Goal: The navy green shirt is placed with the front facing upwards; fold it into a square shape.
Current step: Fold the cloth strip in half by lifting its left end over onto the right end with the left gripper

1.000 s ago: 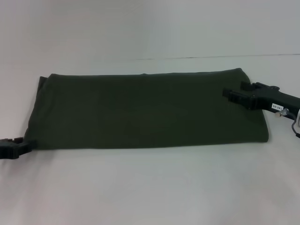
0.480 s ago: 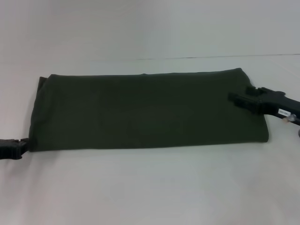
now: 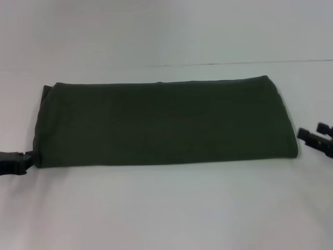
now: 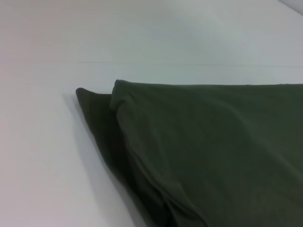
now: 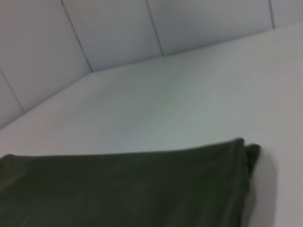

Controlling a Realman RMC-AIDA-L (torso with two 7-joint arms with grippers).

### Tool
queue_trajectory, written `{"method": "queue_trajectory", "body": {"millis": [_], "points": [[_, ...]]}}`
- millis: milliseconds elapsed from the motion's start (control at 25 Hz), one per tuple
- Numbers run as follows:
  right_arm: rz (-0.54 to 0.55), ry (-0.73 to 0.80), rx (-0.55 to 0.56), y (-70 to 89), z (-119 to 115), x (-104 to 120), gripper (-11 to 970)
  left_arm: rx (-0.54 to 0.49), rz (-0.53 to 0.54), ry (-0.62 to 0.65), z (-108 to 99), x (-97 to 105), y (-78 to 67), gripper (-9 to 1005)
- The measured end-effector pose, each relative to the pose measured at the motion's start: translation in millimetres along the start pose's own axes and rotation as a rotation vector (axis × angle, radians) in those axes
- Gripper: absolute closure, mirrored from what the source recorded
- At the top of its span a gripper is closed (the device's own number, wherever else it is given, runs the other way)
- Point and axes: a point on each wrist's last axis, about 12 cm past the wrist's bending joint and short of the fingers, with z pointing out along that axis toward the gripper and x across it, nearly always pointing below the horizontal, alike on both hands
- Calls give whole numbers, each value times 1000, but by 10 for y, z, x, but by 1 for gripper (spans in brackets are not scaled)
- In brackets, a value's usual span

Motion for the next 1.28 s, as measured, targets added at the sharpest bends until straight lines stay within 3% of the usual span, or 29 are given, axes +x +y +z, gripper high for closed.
{"method": "queue_trajectory", "body": {"millis": [160,480,1000,1280], "points": [[9,13,20,19,-57,149,186,2,1,-2,10,-6,-9,981],[-6,40,10,137,75,312,188,1,-1,-15,23,-32,-16,983],[6,55,-6,205,219,339,192,5,-2,-21,23,-27,-23,982],[-18,85,-34,251,278,345,260,10,5,-32,18,-31,-27,982]]}}
